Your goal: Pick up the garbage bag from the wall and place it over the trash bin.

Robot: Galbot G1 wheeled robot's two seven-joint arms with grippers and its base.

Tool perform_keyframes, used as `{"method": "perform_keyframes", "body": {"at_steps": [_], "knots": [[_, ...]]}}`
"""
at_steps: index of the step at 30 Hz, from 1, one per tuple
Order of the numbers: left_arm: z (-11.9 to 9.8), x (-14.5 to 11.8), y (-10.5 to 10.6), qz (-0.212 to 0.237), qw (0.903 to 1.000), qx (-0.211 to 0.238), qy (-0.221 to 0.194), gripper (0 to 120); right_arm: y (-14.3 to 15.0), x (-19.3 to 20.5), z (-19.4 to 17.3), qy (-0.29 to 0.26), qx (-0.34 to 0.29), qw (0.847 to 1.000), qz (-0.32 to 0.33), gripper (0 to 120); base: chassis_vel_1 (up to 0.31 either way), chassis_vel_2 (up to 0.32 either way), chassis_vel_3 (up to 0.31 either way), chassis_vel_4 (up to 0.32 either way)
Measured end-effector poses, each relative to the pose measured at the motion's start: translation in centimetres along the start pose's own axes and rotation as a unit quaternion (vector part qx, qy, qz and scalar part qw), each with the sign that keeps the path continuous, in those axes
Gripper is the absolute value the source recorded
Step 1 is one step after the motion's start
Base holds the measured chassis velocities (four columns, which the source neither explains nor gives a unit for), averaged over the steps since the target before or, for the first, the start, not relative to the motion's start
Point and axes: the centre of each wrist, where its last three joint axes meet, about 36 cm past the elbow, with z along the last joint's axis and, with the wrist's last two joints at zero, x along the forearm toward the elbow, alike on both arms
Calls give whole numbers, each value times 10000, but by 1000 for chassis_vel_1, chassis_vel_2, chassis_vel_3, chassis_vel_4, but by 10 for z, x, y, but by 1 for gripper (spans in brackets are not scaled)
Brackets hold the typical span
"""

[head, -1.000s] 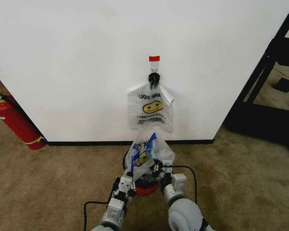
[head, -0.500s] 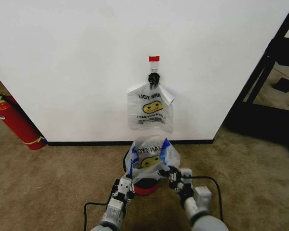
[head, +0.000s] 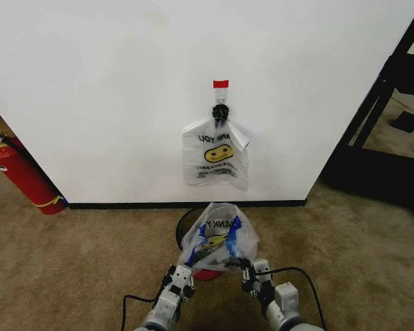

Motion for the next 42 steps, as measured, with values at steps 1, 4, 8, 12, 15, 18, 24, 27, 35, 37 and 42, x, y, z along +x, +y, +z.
{"method": "perform_keyframes", "body": {"at_steps": [1,4,8,12,15,18,24,27,35,37,42], "knots": [[0,-1,-1,-23,10000,26,10,0,-1,-1,2,22,58,10000,6,0,0,0,0,0],[4,0,-6,-18,9999,89,106,0,-3,-5,7,87,223,9997,39,0,0,0,0,0],[8,1,-10,7,9997,126,185,0,-2,-8,10,143,267,9995,48,0,0,0,0,0],[13,-4,-13,-26,9997,113,232,0,-4,-18,13,163,283,9994,126,0,0,0,0,0],[18,-13,-14,-121,9995,120,252,0,-9,-28,18,202,320,9990,221,0,0,0,0,0],[21,-17,-12,-172,9994,122,273,0,-10,-31,22,228,342,9989,230,0,0,0,0,0],[22,-23,-7,-279,9990,164,301,0,-10,-40,24,198,338,9989,255,0,0,0,0,0],[22,-24,-6,-305,9989,177,303,0,-8,-45,22,162,299,9992,232,0,0,0,0,0],[24,-26,-4,-311,9988,150,356,0,-6,-57,23,231,213,9993,210,0,0,0,0,0],[24,-26,-4,-294,9988,147,376,0,-7,-59,24,257,210,9992,209,0,0,0,0,0],[26,-28,-6,-257,9987,155,402,0,-8,-60,24,271,187,9992,206,0,0,0,0,0]]}}
